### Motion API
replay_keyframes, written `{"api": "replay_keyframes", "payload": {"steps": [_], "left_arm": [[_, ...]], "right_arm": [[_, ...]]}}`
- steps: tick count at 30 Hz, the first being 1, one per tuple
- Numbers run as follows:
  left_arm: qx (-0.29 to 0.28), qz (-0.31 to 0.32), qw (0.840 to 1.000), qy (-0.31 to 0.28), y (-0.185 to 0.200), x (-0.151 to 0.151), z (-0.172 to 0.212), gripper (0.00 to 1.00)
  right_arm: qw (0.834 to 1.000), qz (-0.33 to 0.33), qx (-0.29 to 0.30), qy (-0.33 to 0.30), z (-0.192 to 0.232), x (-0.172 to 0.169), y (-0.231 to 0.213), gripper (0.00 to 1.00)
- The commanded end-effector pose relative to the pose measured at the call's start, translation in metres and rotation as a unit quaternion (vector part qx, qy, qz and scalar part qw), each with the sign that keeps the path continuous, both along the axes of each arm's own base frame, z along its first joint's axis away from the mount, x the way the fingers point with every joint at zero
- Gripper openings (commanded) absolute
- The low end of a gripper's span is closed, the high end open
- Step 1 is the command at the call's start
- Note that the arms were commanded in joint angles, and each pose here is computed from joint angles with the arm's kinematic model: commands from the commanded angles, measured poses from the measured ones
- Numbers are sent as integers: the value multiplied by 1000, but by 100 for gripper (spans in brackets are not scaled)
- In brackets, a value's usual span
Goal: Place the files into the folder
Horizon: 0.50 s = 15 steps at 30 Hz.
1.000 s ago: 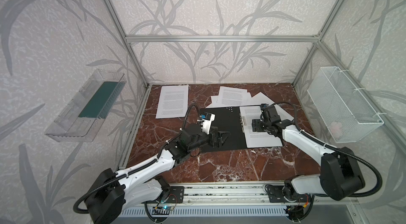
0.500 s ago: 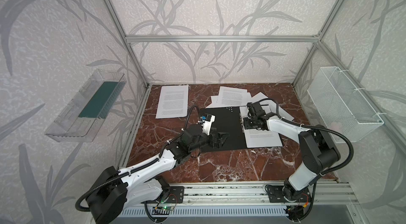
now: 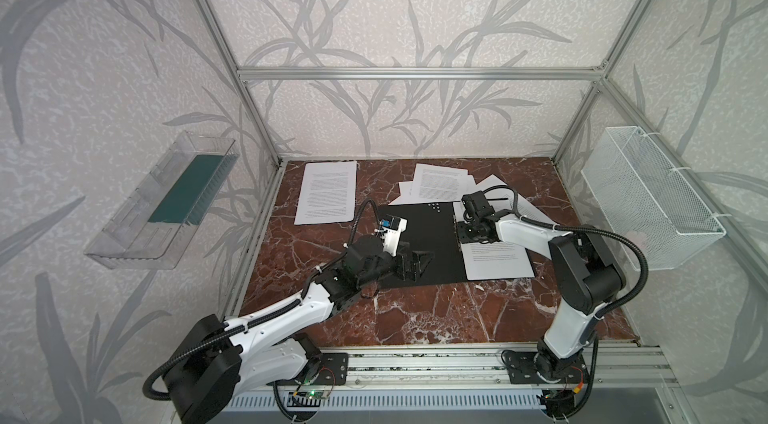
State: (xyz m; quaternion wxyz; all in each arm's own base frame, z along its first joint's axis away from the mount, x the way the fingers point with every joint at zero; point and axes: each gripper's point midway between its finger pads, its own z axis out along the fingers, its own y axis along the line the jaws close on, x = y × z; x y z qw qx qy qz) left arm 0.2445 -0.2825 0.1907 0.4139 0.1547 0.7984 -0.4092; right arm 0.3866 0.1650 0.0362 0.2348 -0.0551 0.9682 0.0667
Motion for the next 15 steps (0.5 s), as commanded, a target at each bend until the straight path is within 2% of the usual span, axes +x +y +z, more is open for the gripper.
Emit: {"api": "replay_keyframes", "payload": {"steps": [1, 15], "left_arm": [[4, 4, 1000, -14, 1, 2, 4, 99], [2, 6, 1000, -16, 2, 1, 5, 99]], "right_arm": [[1000, 4, 11, 1, 3, 3, 7, 26], [1000, 8, 22, 1, 6, 0, 13, 19]]}}
